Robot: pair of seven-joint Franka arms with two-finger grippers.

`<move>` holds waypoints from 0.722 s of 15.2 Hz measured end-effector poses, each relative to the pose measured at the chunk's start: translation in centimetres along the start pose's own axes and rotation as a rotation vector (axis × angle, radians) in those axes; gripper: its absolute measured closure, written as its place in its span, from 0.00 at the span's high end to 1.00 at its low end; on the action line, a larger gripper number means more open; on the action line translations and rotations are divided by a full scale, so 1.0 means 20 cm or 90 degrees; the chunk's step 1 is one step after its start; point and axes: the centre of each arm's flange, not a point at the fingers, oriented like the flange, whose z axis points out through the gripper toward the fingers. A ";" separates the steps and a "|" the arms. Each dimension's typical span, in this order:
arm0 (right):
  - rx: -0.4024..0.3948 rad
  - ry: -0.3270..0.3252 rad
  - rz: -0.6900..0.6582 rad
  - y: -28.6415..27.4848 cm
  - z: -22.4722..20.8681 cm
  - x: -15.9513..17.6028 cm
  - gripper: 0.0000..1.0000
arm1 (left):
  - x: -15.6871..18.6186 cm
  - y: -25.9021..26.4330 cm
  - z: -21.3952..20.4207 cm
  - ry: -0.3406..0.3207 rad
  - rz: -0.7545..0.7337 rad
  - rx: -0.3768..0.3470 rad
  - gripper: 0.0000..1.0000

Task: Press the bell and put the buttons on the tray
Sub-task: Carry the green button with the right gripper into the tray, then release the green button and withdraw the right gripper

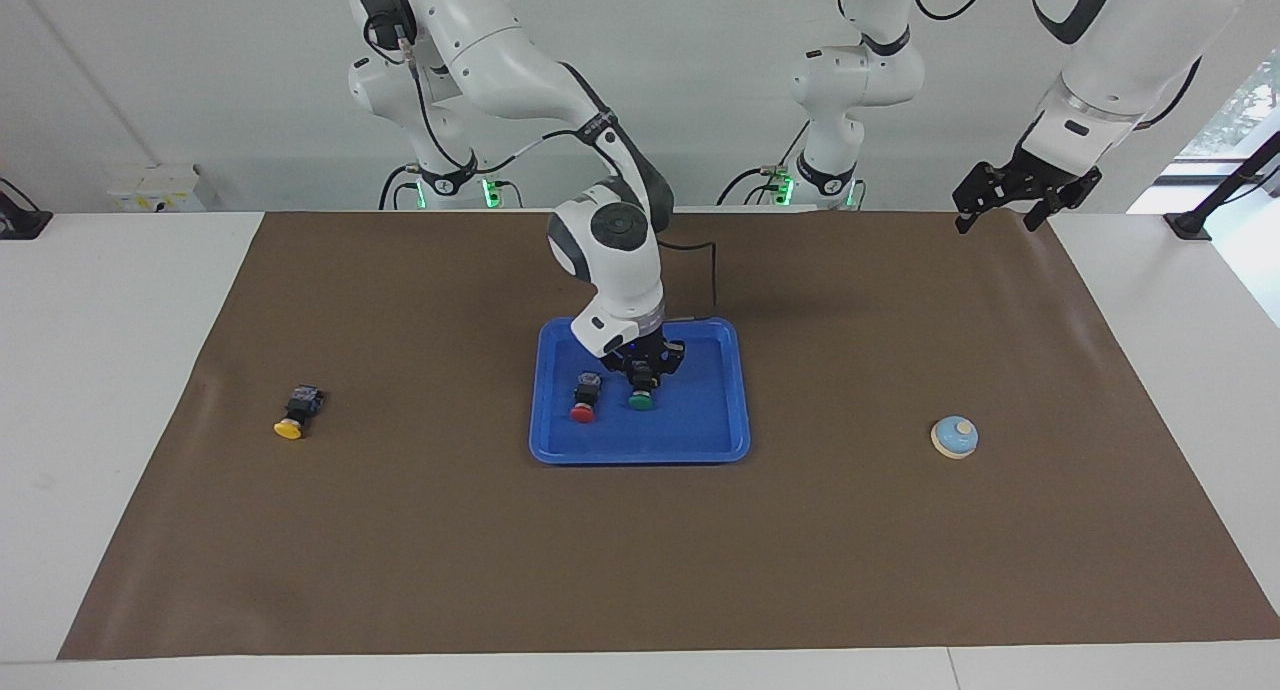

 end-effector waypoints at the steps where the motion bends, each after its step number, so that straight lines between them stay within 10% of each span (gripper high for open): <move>1: -0.003 -0.003 0.001 0.00 -0.02 0.01 1.00 | 0.00 0.00 0.00 0.000 0.000 0.000 1.00; 11: -0.049 -0.015 0.080 0.63 -0.81 0.40 1.00 | 0.00 0.00 0.00 0.000 0.000 0.000 1.00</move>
